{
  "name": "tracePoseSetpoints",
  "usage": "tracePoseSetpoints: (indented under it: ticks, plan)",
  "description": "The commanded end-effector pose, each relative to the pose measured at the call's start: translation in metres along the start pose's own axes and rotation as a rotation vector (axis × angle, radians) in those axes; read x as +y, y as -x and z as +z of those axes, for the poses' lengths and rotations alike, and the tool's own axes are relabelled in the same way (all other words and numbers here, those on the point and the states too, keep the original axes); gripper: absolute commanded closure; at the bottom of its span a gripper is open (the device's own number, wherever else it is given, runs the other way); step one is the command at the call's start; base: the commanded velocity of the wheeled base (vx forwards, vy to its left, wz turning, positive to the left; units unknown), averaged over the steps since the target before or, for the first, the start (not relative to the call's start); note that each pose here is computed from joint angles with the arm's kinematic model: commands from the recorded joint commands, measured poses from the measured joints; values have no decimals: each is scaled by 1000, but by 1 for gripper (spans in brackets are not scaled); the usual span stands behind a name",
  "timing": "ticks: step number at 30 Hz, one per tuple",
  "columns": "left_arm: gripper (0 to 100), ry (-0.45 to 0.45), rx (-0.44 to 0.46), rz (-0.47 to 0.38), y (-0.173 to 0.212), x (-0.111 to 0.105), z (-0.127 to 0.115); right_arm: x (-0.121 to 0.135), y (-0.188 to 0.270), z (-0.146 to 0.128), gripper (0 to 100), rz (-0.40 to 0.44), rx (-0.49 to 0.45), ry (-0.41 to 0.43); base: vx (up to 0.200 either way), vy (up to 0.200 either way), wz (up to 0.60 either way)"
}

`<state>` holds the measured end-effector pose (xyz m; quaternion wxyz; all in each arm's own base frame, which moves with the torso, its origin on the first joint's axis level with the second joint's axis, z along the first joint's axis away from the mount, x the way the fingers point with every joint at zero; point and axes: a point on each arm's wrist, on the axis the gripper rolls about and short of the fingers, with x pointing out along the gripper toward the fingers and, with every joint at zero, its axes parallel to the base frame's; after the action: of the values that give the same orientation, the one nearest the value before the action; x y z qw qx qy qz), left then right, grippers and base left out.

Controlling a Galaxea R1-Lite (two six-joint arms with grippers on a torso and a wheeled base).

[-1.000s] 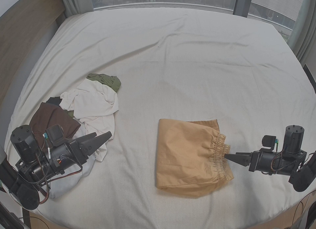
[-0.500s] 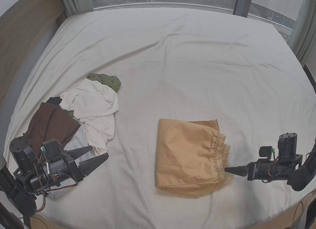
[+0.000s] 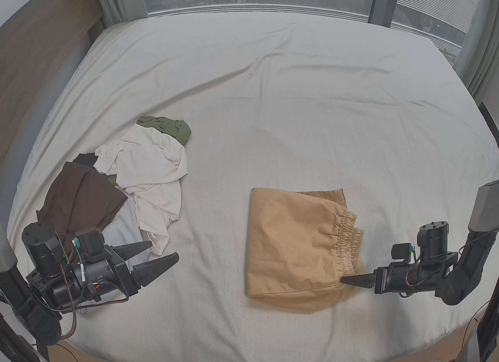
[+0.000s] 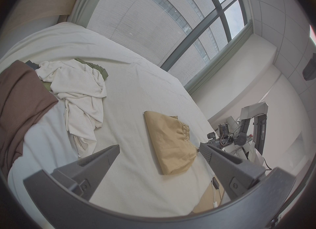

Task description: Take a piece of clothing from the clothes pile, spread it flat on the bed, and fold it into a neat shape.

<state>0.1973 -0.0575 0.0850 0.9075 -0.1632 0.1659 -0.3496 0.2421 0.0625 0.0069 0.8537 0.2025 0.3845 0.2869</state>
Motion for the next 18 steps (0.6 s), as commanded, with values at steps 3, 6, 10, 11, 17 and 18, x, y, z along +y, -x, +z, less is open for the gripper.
tracePoseSetpoints:
  ticks: [3, 6, 10, 11, 17, 18]
  plan:
    - [0, 5, 9, -1, -2, 1, -2, 0, -26, -17, 0, 48, 28, -48, 0, 0, 0]
    - [0, 6, 8, 0, -1, 1, -2, 7, -29, -18, 0, 88, -10, -64, 0, 0, 0]
    - [0, 4, 6, 0, -1, 0, -1, 11, -35, -24, 0, 111, -2, -70, 0, 0, 0]
    - [0, 6, 8, 0, -1, 0, -2, 12, -34, -24, 0, 112, -3, -67, 0, 0, 0]
    - [0, 7, 15, 4, -1, 1, -3, 12, -35, -22, 0, 113, -9, -64, 0, 0, 0]
    - [0, 6, 15, 6, -2, 2, -3, 12, -35, -22, 0, 113, -9, -64, 0, 0, 0]
